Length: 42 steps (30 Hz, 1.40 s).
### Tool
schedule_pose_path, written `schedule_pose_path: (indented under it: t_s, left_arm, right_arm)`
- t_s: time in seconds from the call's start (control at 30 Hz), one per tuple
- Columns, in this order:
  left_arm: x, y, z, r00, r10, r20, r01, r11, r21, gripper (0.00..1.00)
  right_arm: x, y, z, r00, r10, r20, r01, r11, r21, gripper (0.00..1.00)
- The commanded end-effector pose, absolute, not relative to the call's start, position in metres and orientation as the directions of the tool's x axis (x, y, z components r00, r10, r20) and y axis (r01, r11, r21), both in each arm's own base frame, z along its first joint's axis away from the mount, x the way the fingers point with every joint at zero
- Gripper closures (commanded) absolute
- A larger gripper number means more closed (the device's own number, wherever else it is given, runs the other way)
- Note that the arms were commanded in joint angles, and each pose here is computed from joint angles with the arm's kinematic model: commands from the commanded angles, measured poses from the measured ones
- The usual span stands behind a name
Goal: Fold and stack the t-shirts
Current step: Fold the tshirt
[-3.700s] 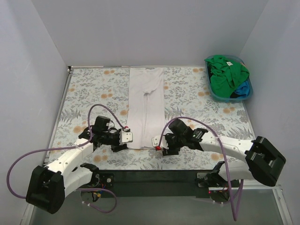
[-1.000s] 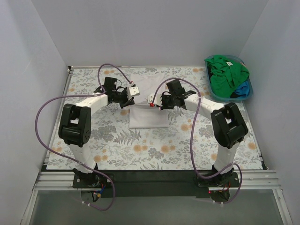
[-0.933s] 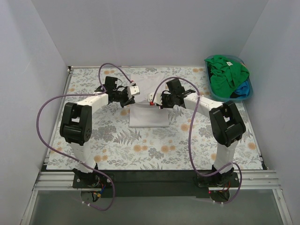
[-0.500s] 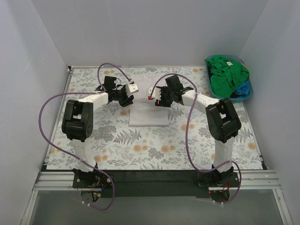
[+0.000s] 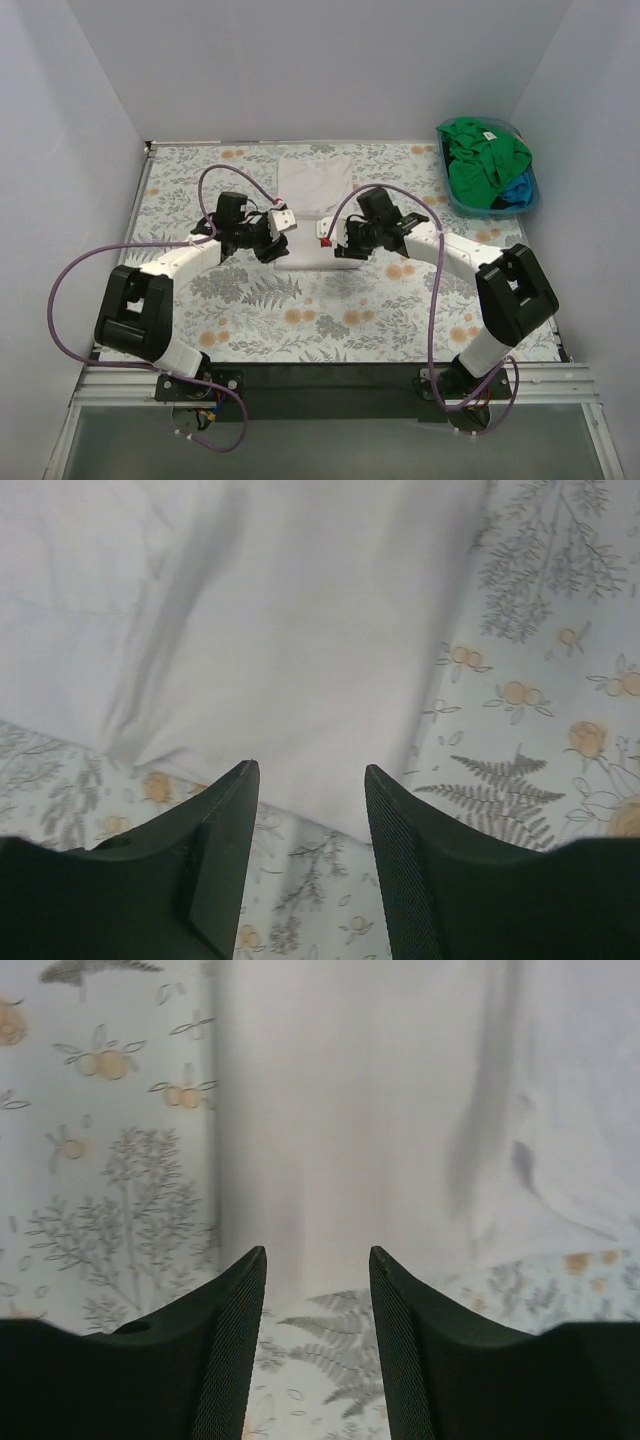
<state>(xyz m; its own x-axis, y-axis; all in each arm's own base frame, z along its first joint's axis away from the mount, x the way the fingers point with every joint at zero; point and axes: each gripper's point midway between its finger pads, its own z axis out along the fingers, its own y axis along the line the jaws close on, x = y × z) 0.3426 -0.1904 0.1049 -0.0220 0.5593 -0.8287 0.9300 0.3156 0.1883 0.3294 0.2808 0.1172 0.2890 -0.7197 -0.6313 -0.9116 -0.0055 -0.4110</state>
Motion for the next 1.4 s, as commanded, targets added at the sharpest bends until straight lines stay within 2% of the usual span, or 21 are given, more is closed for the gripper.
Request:
schedule_pose_path:
  t_s: [0.0, 0.13, 0.23, 0.37, 0.67, 0.73, 0.77, 0.8, 0.83, 0.87, 0.9, 0.93, 1.0, 1.17, 1.37]
  left_arm:
    - [0.328, -0.195, 0.09, -0.073, 0.559, -0.826, 0.94, 0.316, 0.131, 0.53]
    - [0.322, -0.197, 0.074, -0.063, 0.584, -0.809, 0.942, 0.302, 0.145, 0.46]
    - [0.316, -0.198, 0.062, -0.059, 0.604, -0.795, 0.949, 0.281, 0.143, 0.44]
    - [0.308, -0.195, 0.046, -0.04, 0.632, -0.774, 0.954, 0.255, 0.16, 0.44]
    - [0.306, -0.186, 0.017, -0.028, 0.691, -0.723, 0.957, 0.227, 0.179, 0.48]
    - [0.307, -0.184, 0.012, -0.023, 0.708, -0.706, 0.957, 0.22, 0.19, 0.51]
    - [0.308, -0.183, 0.01, -0.021, 0.713, -0.701, 0.955, 0.22, 0.196, 0.54]
    - [0.309, -0.183, 0.009, -0.024, 0.715, -0.699, 0.955, 0.223, 0.195, 0.62]
    - [0.31, -0.183, 0.01, -0.022, 0.716, -0.698, 0.953, 0.225, 0.201, 0.69]
    - [0.311, -0.183, 0.011, -0.021, 0.717, -0.697, 0.953, 0.226, 0.203, 0.76]
    - [0.313, -0.184, 0.017, -0.012, 0.713, -0.701, 0.95, 0.226, 0.214, 0.83]
    - [0.314, -0.185, 0.02, -0.011, 0.709, -0.705, 0.948, 0.231, 0.217, 0.94]
    - [0.315, -0.187, 0.031, -0.029, 0.696, -0.718, 0.947, 0.248, 0.203, 1.0]
    - [0.322, -0.199, 0.076, -0.007, 0.656, -0.755, 0.95, 0.241, 0.2, 1.0]
    - [0.286, -0.199, 0.099, -0.008, 0.632, -0.775, 0.969, 0.196, 0.149, 1.0]
  right_arm:
    - [0.299, 0.281, 0.083, 0.239, -0.74, -0.629, -0.95, -0.043, -0.309, 0.47]
    - [0.294, 0.277, 0.064, 0.259, -0.755, -0.603, -0.945, -0.067, -0.322, 0.44]
    - [0.291, 0.273, 0.051, 0.261, -0.767, -0.587, -0.946, -0.083, -0.313, 0.44]
    - [0.294, 0.272, 0.041, 0.257, -0.778, -0.574, -0.947, -0.083, -0.311, 0.45]
    - [0.296, 0.263, 0.014, 0.25, -0.816, -0.521, -0.948, -0.097, -0.303, 0.56]
    - [0.297, 0.262, 0.013, 0.249, -0.819, -0.517, -0.948, -0.095, -0.305, 0.61]
    - [0.297, 0.262, 0.012, 0.248, -0.821, -0.514, -0.947, -0.094, -0.306, 0.69]
    - [0.299, 0.262, 0.014, 0.242, -0.823, -0.513, -0.947, -0.085, -0.31, 0.74]
    - [0.301, 0.262, 0.016, 0.241, -0.823, -0.514, -0.946, -0.08, -0.315, 0.9]
    - [0.3, 0.262, 0.016, 0.232, -0.825, -0.516, -0.948, -0.072, -0.31, 0.97]
    - [0.304, 0.264, 0.023, 0.233, -0.821, -0.522, -0.944, -0.063, -0.323, 0.99]
    - [0.303, 0.263, 0.025, 0.219, -0.823, -0.524, -0.947, -0.05, -0.317, 0.99]
    - [0.306, 0.264, 0.038, 0.217, -0.82, -0.529, -0.944, -0.037, -0.329, 0.99]
    - [0.304, 0.268, 0.076, 0.209, -0.8, -0.563, -0.944, -0.013, -0.331, 0.99]
    - [0.274, 0.265, 0.112, 0.146, -0.758, -0.635, -0.968, 0.023, -0.25, 0.99]
